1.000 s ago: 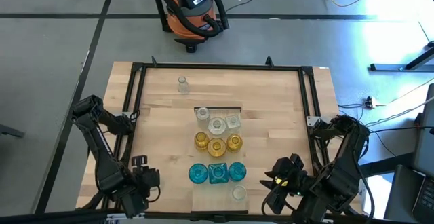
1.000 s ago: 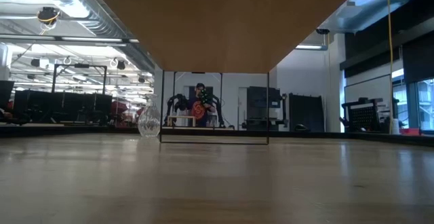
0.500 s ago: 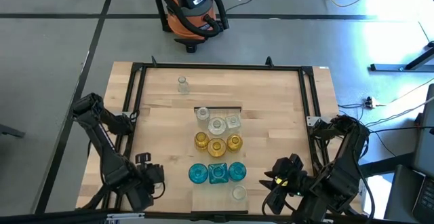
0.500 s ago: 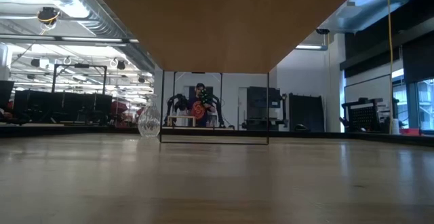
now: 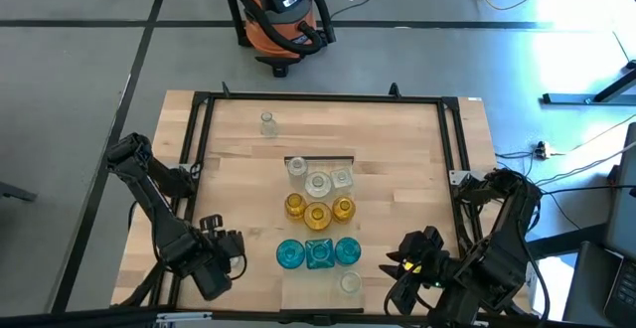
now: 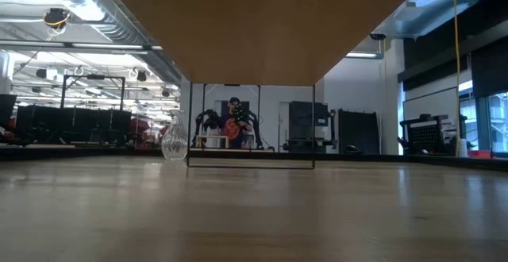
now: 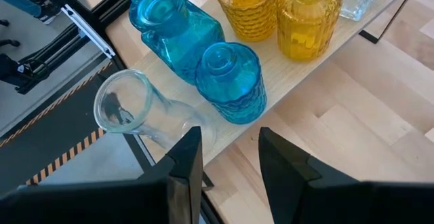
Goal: Sort vases onto shelf
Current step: Put the transparent vase on the shelf aligned with the other transparent vase
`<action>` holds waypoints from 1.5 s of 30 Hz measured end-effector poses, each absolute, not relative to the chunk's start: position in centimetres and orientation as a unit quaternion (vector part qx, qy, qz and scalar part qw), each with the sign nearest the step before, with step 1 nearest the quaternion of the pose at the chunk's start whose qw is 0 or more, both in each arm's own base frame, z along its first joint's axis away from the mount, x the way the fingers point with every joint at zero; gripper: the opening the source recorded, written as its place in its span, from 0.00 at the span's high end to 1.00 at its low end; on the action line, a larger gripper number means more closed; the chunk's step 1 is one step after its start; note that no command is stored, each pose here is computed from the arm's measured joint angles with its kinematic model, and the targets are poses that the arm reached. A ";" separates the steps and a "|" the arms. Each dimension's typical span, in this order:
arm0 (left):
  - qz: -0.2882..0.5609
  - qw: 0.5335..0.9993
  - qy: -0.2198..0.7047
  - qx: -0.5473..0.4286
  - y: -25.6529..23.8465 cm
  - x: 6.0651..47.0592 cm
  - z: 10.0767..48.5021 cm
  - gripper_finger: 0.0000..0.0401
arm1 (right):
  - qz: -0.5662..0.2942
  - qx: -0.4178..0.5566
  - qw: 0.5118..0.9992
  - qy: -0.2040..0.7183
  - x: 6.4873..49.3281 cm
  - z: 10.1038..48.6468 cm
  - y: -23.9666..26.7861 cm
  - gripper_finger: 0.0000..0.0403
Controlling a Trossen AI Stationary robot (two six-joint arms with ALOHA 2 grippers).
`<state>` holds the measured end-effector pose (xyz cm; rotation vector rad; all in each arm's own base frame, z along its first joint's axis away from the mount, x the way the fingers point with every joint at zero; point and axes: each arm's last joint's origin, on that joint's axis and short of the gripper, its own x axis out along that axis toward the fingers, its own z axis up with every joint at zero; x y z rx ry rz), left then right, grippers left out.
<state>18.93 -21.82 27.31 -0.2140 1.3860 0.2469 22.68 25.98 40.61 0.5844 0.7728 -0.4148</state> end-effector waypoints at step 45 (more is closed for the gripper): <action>0.126 0.700 0.691 -0.129 -18.0 22.0 23.7 0.99 | -0.198 0.277 0.865 0.369 22.7 40.6 26.0 0.73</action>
